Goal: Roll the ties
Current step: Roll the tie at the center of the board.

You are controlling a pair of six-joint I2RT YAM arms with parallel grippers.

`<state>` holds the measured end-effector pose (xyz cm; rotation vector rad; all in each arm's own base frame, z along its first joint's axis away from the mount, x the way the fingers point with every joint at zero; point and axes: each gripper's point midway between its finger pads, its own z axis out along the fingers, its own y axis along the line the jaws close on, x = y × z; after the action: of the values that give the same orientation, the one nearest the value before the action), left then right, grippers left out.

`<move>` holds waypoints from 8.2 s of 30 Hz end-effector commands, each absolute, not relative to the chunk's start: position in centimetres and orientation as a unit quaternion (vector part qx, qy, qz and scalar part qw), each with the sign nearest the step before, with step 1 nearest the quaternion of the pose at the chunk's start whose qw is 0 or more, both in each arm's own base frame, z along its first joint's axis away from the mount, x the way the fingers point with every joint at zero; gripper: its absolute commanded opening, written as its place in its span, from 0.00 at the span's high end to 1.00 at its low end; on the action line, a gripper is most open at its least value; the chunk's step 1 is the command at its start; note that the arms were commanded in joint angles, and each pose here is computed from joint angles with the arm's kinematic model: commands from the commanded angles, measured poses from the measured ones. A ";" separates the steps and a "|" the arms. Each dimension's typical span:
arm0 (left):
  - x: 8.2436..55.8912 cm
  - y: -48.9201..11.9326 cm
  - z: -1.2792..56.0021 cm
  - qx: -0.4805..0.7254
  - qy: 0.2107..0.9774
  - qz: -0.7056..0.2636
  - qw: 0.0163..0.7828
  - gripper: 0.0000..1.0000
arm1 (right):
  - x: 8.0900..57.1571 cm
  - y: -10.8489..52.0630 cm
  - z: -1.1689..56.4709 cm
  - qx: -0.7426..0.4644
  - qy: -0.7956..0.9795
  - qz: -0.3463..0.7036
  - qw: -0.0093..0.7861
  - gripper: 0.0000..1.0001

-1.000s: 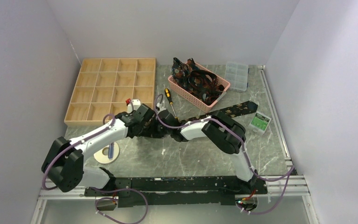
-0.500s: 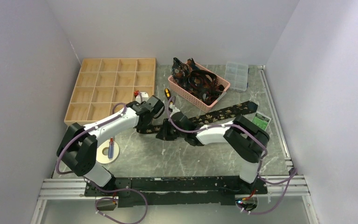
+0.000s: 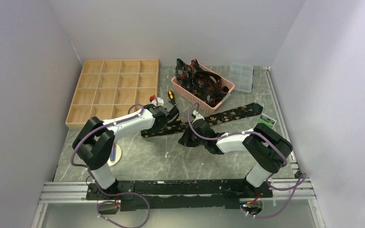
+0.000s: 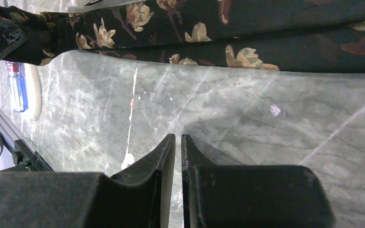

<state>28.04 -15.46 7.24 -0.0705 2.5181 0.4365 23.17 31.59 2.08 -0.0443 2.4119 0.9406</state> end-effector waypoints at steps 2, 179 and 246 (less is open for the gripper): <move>29.3 -18.1 7.6 -0.011 0.945 0.138 0.298 0.93 | 23.9 31.1 3.5 -0.019 0.883 0.355 0.305 0.84; 31.1 -13.3 4.4 -0.169 0.908 -0.262 0.278 0.40 | 30.1 40.9 0.2 -0.076 0.896 0.374 0.226 0.86; 20.2 -11.5 3.2 -0.262 0.893 -0.264 0.255 0.97 | 20.9 27.2 0.2 -0.051 0.929 0.235 0.282 0.71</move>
<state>19.67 -11.82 3.13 -0.7187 2.4183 -0.7567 22.65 30.00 2.16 -0.1158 2.3759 0.7874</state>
